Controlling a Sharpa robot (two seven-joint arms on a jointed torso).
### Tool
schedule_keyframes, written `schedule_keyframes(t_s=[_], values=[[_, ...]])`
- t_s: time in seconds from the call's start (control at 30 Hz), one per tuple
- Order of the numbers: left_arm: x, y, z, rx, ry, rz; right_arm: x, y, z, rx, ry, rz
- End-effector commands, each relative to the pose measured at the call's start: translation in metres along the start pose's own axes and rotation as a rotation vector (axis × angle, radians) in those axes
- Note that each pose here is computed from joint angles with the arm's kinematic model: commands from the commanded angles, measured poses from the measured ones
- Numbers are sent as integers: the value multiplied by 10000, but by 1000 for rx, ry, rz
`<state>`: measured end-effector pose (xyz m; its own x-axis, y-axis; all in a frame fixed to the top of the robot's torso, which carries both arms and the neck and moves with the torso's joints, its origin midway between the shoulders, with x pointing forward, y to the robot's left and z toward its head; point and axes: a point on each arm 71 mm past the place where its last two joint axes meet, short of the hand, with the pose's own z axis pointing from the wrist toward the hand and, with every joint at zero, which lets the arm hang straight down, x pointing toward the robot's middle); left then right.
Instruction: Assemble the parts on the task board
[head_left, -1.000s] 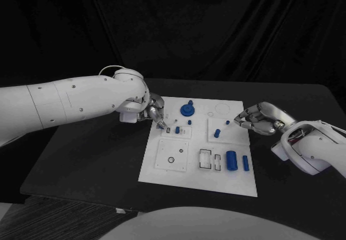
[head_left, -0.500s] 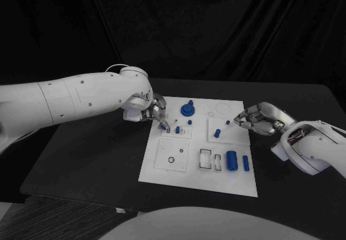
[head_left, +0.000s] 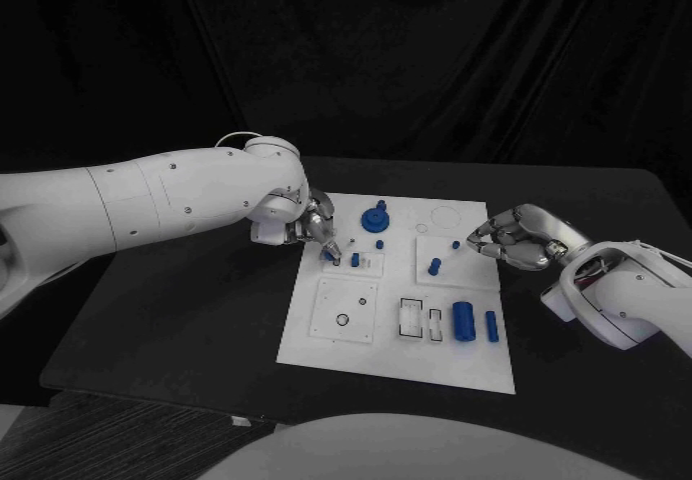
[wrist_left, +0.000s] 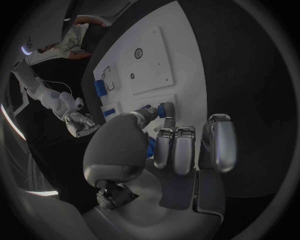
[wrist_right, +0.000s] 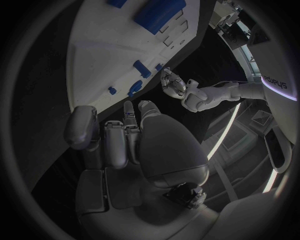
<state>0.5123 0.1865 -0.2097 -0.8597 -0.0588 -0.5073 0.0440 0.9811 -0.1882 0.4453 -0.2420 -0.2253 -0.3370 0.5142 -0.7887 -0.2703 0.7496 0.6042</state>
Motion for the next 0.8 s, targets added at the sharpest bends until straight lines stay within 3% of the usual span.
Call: schedule_keyframes(t_s=[0.03, 0.8], values=[[26, -26, 27, 6, 20, 0, 14, -11, -4, 13, 6, -3], [37, -60, 82, 3, 21, -1, 16, -13, -11, 15, 10, -2]])
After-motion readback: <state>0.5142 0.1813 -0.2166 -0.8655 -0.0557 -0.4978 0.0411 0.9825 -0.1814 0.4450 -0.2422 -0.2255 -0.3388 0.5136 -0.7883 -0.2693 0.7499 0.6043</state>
